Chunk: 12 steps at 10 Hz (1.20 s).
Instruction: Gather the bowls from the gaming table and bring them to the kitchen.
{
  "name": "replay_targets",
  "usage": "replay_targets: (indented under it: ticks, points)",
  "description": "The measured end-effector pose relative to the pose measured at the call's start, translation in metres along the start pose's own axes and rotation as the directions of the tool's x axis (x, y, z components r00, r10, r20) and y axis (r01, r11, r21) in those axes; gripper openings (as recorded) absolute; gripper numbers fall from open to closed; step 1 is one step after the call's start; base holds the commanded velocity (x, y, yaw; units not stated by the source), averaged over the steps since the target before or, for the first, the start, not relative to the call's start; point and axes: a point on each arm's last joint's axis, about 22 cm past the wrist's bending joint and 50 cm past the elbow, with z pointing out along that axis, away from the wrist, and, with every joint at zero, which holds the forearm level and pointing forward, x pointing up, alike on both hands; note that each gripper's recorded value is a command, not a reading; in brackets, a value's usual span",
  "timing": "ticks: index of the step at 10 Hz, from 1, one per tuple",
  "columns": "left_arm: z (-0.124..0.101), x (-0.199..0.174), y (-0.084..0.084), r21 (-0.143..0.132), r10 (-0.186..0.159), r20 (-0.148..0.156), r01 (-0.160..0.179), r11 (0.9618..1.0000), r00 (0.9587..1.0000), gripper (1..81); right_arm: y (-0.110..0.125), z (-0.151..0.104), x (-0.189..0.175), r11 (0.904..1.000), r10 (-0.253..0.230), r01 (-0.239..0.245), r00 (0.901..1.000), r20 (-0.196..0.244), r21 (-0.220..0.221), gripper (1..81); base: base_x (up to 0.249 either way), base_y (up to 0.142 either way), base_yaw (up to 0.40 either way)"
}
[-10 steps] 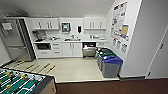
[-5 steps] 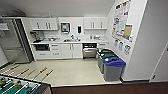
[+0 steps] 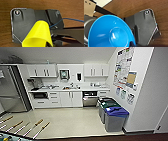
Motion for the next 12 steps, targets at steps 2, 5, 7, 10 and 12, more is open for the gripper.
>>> replay_targets:
  ticks: [2,5,7,10,12]
  points:
    - [0.0000,0.0000,0.0000,0.000,0.000,0.000,0.000,1.0000,1.0000,1.0,-0.0007,0.0005,0.0002,1.0000,0.000,0.000,1.0000,-0.001,0.001,1.0,0.253,0.000,0.000]
    - [0.0000,0.0000,0.0000,0.000,0.000,0.000,0.000,1.0000,1.0000,1.0,-0.0006,0.0005,0.0002,1.0000,0.000,0.000,1.0000,-0.001,0.001,1.0,0.253,0.000,0.000]
    - [-0.0001,0.0000,-0.0003,0.000,0.000,0.000,0.000,1.0000,1.0000,1.0,-0.0011,0.0008,-0.0002,1.0000,0.000,0.000,1.0000,0.000,0.002,1.0,0.253,0.000,0.000]
    - [0.0002,0.0001,0.0005,-0.001,0.000,0.000,0.000,1.0000,1.0000,1.0,-0.0006,0.0004,-0.0001,1.0000,0.000,0.000,1.0000,0.000,0.001,1.0,0.253,0.000,0.000]
    - [0.0002,0.0010,0.0004,-0.001,0.000,-0.005,0.000,1.0000,1.0000,1.0,-0.0006,0.0005,0.0001,1.0000,0.000,0.000,1.0000,-0.001,0.001,1.0,0.253,0.000,0.000]
